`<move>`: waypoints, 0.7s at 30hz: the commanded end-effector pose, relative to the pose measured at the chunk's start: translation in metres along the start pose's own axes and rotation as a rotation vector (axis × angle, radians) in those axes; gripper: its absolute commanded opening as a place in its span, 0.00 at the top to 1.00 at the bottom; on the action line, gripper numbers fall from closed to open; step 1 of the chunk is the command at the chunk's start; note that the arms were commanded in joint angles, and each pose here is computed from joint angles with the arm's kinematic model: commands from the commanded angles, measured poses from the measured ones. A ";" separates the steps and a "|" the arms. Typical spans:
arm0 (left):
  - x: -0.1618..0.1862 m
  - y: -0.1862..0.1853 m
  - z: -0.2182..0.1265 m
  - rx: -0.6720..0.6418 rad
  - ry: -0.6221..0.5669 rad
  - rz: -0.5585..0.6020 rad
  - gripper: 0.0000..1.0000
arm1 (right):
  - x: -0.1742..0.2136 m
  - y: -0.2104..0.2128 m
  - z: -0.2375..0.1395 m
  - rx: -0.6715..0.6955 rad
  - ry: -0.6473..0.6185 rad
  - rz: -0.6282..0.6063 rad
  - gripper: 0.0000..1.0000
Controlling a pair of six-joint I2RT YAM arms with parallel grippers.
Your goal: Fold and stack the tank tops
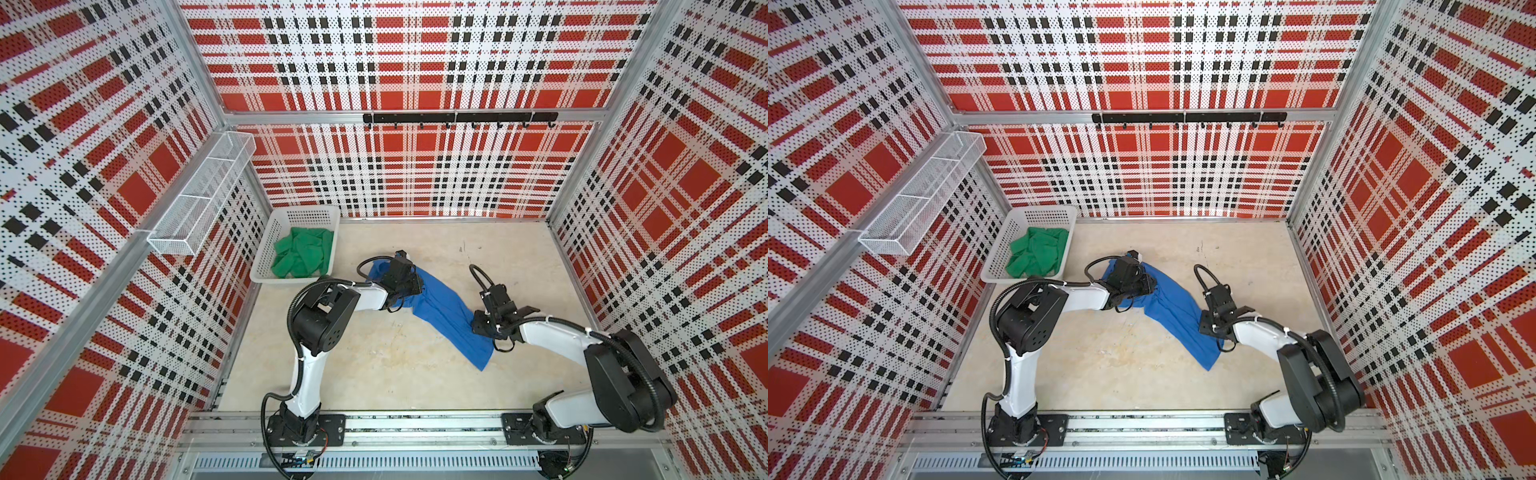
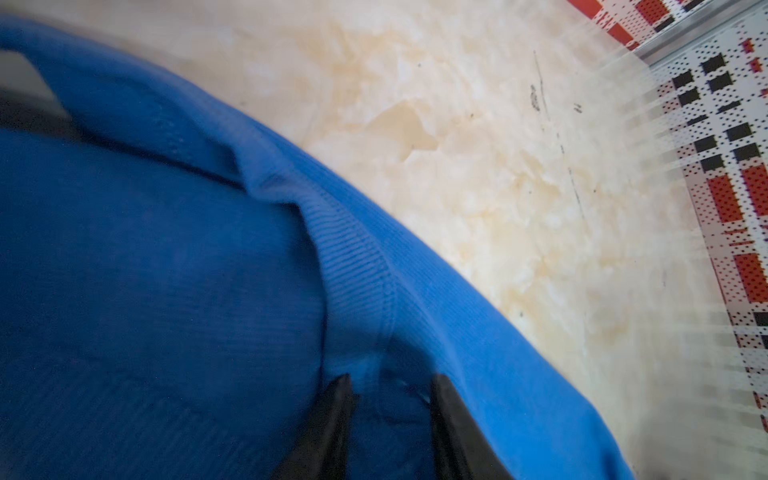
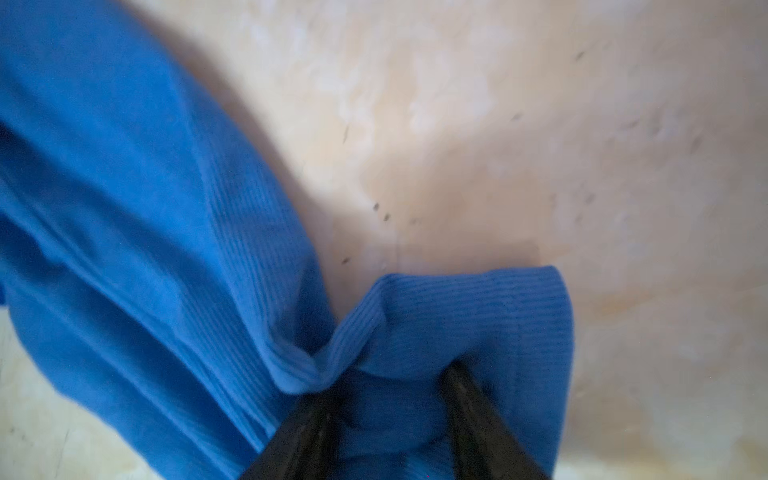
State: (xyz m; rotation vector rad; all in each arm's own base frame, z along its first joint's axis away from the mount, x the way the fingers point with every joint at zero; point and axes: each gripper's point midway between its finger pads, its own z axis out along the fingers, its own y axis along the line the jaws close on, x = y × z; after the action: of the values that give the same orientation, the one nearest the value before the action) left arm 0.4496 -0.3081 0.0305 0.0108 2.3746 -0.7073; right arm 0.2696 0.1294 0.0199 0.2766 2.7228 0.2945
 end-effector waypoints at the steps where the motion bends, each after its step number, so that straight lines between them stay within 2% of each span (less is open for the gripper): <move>1: 0.055 0.042 0.015 -0.103 0.242 0.076 0.59 | 0.088 -0.023 0.004 0.095 0.270 0.045 0.54; 7: 0.043 0.056 0.022 -0.099 0.351 0.246 0.52 | 0.145 0.000 -0.001 0.088 0.379 -0.044 0.53; 9: 0.034 0.049 0.021 -0.067 0.355 0.306 0.49 | 0.149 0.014 -0.008 0.053 0.380 -0.084 0.52; 11: 0.016 0.032 0.015 -0.032 0.328 0.369 0.48 | 0.132 0.030 -0.021 0.005 0.320 -0.130 0.50; 14: -0.021 0.006 -0.004 -0.004 0.242 0.424 0.35 | 0.083 0.053 -0.047 -0.053 0.128 -0.209 0.35; 17: -0.060 -0.014 -0.030 -0.005 0.141 0.441 0.25 | 0.043 0.065 -0.064 -0.104 0.006 -0.245 0.29; 18: -0.070 -0.019 -0.039 -0.008 0.113 0.441 0.24 | 0.034 0.064 -0.066 -0.105 -0.013 -0.239 0.23; 21: -0.098 -0.017 -0.066 -0.058 0.030 0.386 0.23 | 0.006 0.065 -0.065 -0.100 -0.065 -0.249 0.35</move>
State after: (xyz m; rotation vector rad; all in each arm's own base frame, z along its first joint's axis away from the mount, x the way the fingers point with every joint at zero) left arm 0.4711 -0.2927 0.0710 0.5283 2.4389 -0.4991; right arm 0.2332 0.1925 0.0866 -0.0134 2.6670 0.4201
